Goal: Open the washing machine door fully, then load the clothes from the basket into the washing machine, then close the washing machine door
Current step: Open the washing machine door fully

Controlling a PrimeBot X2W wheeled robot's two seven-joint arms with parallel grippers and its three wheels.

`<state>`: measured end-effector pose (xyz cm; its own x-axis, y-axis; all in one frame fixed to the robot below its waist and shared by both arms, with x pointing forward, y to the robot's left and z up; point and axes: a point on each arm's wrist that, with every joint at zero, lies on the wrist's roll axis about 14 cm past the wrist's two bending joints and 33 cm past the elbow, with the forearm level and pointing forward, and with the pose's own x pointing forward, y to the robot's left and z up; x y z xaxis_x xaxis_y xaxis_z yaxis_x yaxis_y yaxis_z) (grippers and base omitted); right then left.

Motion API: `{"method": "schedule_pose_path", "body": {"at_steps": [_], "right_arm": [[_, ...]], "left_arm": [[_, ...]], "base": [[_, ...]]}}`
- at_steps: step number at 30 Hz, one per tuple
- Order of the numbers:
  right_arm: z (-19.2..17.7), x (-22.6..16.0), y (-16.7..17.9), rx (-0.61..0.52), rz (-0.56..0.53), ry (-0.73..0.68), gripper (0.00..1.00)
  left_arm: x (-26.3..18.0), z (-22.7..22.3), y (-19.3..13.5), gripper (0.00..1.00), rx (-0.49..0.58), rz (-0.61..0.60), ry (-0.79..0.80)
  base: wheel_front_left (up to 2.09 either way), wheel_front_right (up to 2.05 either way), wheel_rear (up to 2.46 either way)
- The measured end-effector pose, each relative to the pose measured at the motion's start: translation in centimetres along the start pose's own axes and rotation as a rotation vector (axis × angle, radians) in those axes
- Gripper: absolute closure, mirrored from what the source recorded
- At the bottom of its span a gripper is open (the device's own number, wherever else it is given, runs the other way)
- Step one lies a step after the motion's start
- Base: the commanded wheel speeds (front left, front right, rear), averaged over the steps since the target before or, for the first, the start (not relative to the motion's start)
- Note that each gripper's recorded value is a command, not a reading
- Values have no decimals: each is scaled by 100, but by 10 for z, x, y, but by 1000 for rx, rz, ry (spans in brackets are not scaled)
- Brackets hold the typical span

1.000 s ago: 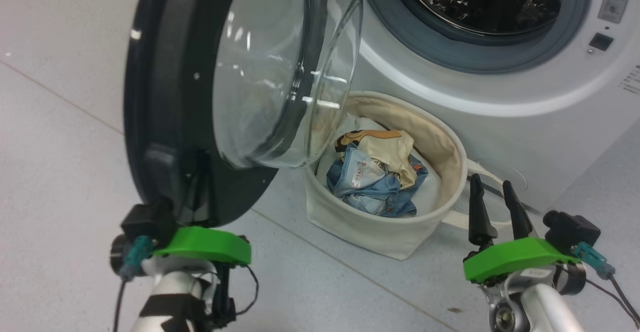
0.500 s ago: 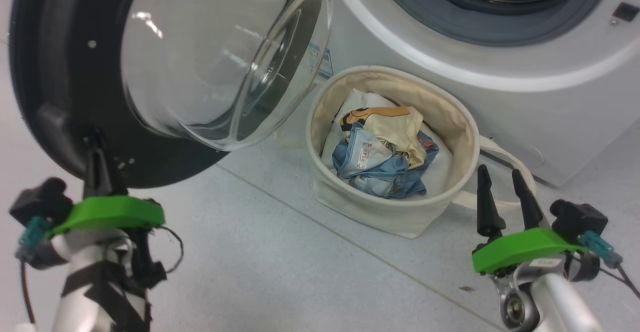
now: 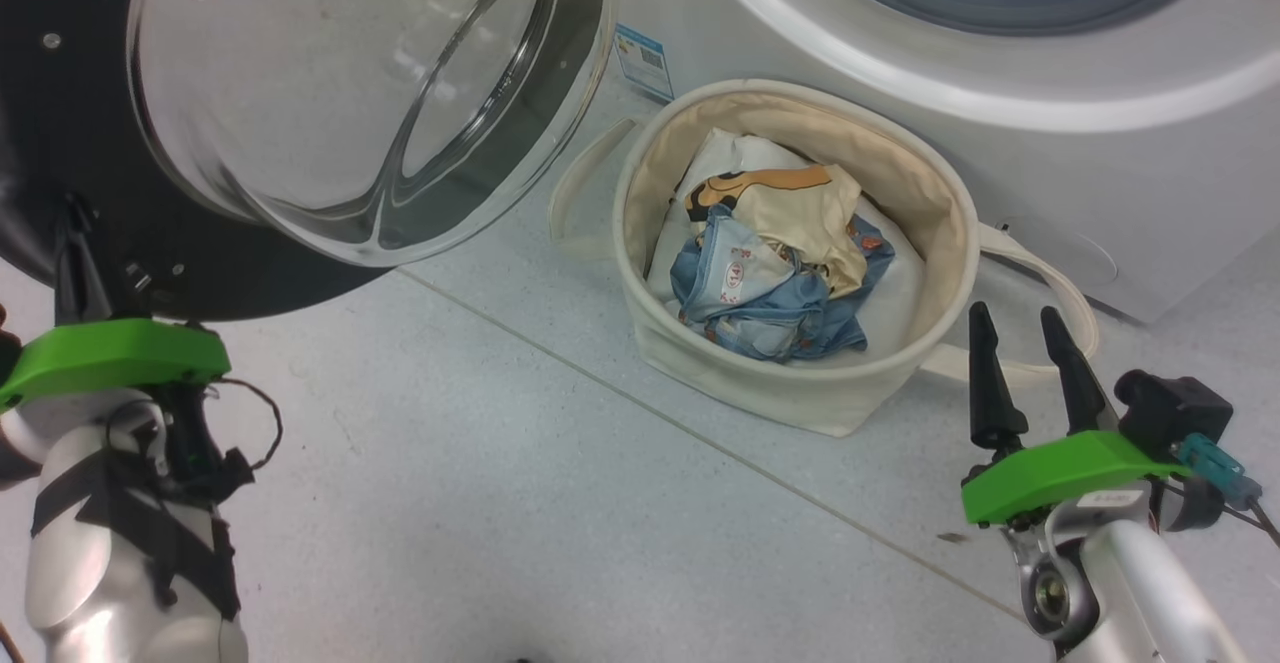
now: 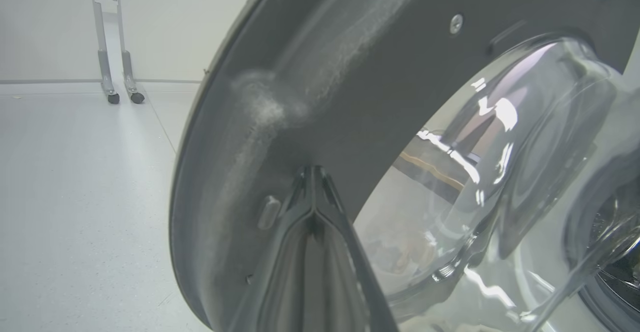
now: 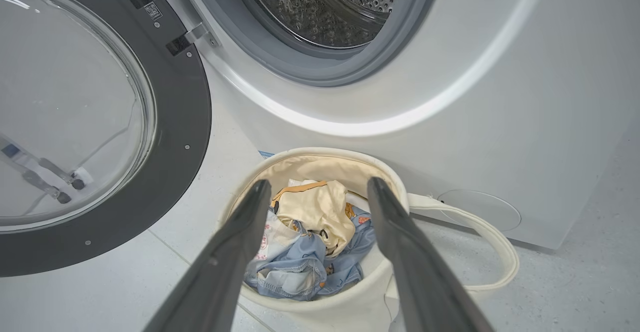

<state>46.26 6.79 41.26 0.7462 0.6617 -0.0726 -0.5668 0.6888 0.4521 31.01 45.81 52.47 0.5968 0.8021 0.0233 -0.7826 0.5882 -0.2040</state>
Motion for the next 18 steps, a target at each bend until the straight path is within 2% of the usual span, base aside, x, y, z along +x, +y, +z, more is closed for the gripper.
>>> {"method": "schedule_pose_path", "body": {"at_steps": [6,10,18], "right_arm": [[7,0,1,-7,-2,-14,0],[26,-2,9,-2,-9,-68,0],[68,-29,20,12,-61,-189,0]], "left_arm": [[-1,5,-11,100,30,-57,-15],[-11,9,-32,100,48,-157,-24],[-73,-33,-72,100,-69,-325,105]], "base": [[0,0,0],[0,0,0],[0,0,0]]}}
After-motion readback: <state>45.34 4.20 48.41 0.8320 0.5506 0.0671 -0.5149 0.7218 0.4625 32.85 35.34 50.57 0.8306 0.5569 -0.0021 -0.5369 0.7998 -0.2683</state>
